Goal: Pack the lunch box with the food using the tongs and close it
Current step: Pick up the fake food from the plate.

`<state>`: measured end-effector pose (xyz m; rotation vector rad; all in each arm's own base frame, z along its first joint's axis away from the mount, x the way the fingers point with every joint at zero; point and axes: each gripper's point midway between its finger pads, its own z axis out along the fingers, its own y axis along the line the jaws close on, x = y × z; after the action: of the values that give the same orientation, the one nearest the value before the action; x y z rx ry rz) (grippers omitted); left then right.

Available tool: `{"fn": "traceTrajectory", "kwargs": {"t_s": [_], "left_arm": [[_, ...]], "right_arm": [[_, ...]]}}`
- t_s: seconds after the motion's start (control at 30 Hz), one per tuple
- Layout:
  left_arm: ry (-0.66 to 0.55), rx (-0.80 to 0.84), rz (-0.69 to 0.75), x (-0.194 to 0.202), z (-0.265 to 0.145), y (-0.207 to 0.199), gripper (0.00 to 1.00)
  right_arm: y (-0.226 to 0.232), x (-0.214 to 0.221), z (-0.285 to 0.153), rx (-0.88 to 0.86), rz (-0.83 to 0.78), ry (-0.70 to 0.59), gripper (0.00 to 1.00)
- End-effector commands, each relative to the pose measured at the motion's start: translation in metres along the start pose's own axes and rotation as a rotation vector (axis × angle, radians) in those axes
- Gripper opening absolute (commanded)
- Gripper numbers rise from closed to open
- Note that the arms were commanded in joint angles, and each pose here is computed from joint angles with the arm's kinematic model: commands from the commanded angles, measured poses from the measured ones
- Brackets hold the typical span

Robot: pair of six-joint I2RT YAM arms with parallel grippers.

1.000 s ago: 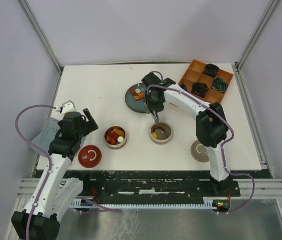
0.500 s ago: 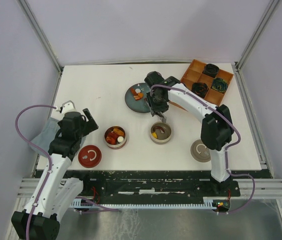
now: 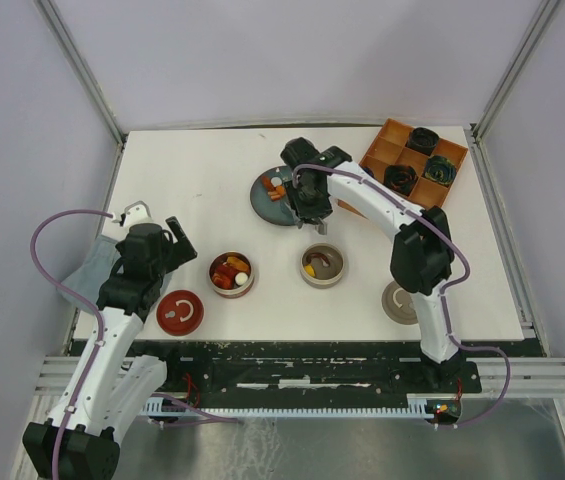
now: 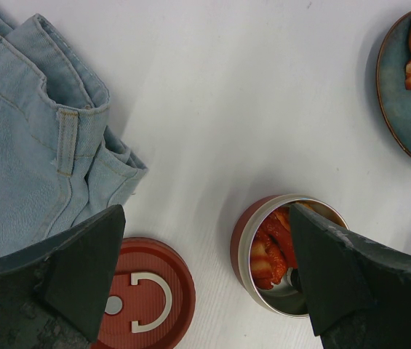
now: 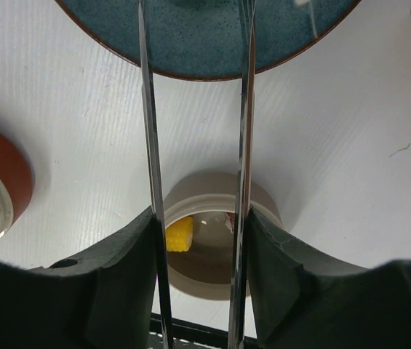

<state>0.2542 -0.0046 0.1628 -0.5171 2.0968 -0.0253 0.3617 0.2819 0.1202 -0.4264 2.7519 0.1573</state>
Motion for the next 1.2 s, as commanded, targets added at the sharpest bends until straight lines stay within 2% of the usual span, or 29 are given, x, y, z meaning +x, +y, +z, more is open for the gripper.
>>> {"fn": "traceTrajectory", "kwargs": {"t_s": [0.0, 0.1, 0.33, 0.6, 0.9, 1.17], "left_arm": [[-0.05, 0.016, -0.005, -0.013, 0.001, -0.004, 1.0], [-0.052, 0.017, -0.006, -0.013, 0.001, -0.004, 1.0], [-0.052, 0.017, -0.006, -0.013, 0.0, -0.004, 1.0], [-0.053, 0.017, -0.006, -0.013, 0.0, -0.004, 1.0], [-0.054, 0.014, -0.007, -0.013, 0.0, -0.003, 1.0], [-0.049, 0.017, -0.006, -0.012, 0.001, -0.004, 1.0]], "right_arm": [[0.0, -0.012, 0.0, 0.033, 0.014, -0.029, 0.55], [-0.001, -0.01, 0.001, 0.054, 0.006, -0.026, 0.54], [-0.004, -0.018, -0.026, 0.055, 0.012, -0.112, 0.41], [-0.008, -0.014, -0.066, 0.016, 0.015, -0.195, 0.37], [-0.009, 0.026, -0.108, -0.077, -0.042, -0.169, 0.37], [-0.015, 0.083, -0.146, -0.159, -0.101, -0.084, 0.37]]}}
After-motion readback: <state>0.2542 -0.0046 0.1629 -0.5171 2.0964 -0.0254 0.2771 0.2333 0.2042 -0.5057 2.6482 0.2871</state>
